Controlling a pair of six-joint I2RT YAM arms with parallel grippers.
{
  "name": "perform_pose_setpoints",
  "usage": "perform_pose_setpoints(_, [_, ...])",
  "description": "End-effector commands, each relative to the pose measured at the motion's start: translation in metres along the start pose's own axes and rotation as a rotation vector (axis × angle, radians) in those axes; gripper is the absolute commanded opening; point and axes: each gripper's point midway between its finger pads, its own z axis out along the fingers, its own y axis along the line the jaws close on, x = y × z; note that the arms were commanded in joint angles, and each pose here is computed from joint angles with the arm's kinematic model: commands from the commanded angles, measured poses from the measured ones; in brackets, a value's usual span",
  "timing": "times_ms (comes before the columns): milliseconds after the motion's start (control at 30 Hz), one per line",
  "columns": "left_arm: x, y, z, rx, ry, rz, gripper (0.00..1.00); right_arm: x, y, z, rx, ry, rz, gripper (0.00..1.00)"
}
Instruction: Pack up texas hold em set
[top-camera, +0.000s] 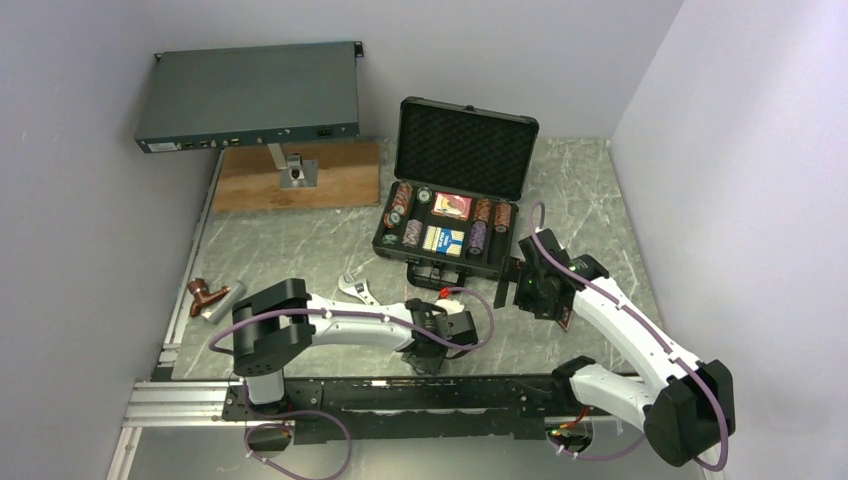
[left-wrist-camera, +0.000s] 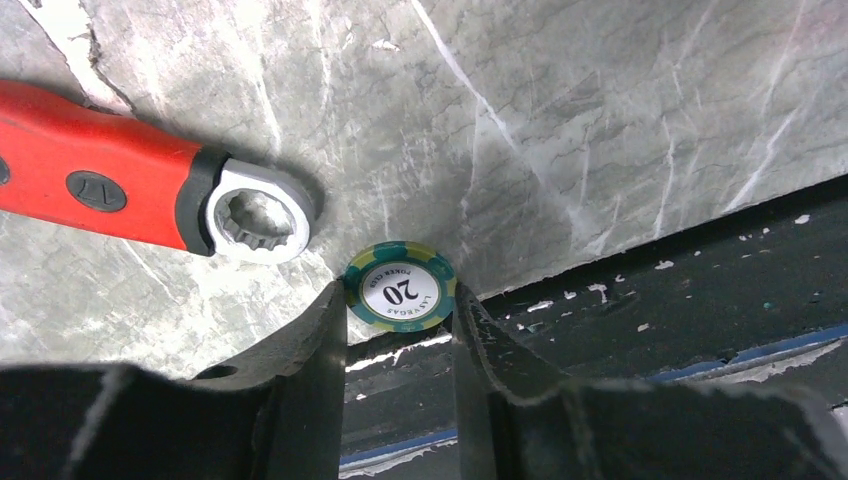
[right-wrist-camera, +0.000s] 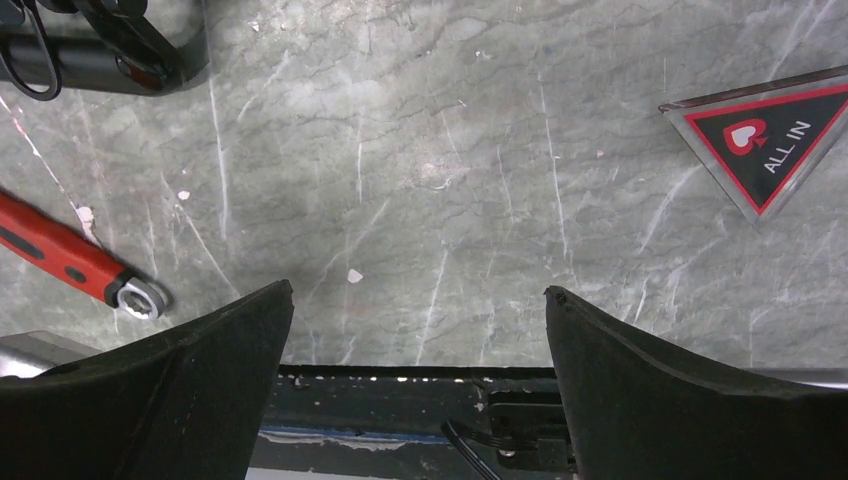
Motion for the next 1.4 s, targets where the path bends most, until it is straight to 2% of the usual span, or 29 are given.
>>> perform_pose_setpoints(0, [0.019,-0.002,0.018,0.016,0.062,-0.02,0.29,-0.005,0.005,0.003,-0.023,-0.015,-0.008,1.0])
perform_pose_setpoints(67, [0.018,-0.001,0.018,0.01,0.059,-0.017,0.24,-0.006,0.006,0.003,-0.024,-0.014,-0.007,1.0])
perform_pose_setpoints(267, [0.008,0.001,0.009,-0.015,0.026,0.012,0.19,-0.009,0.009,0.001,-0.027,-0.02,-0.002,1.0])
perform_pose_setpoints(600, [-0.011,0.007,-0.018,-0.027,-0.057,0.041,0.16,-0.014,0.011,-0.003,-0.035,-0.04,0.016,1.0])
perform_pose_setpoints(1067, [-0.024,0.012,-0.047,-0.017,-0.114,0.075,0.14,-0.015,0.012,0.0,-0.03,-0.038,0.027,1.0])
perform_pose_setpoints(1167, [-0.023,0.019,-0.052,-0.036,-0.119,0.067,0.2,-0.016,0.013,0.001,-0.029,-0.037,0.026,1.0])
perform_pose_setpoints(1233, [-0.022,0.03,-0.055,-0.058,-0.122,0.061,0.36,-0.018,0.014,0.001,-0.028,-0.037,0.024,1.0])
perform_pose_setpoints(1367, [-0.026,0.068,-0.06,-0.06,-0.133,-0.061,0.5,-0.021,0.017,0.002,-0.032,-0.038,0.025,1.0])
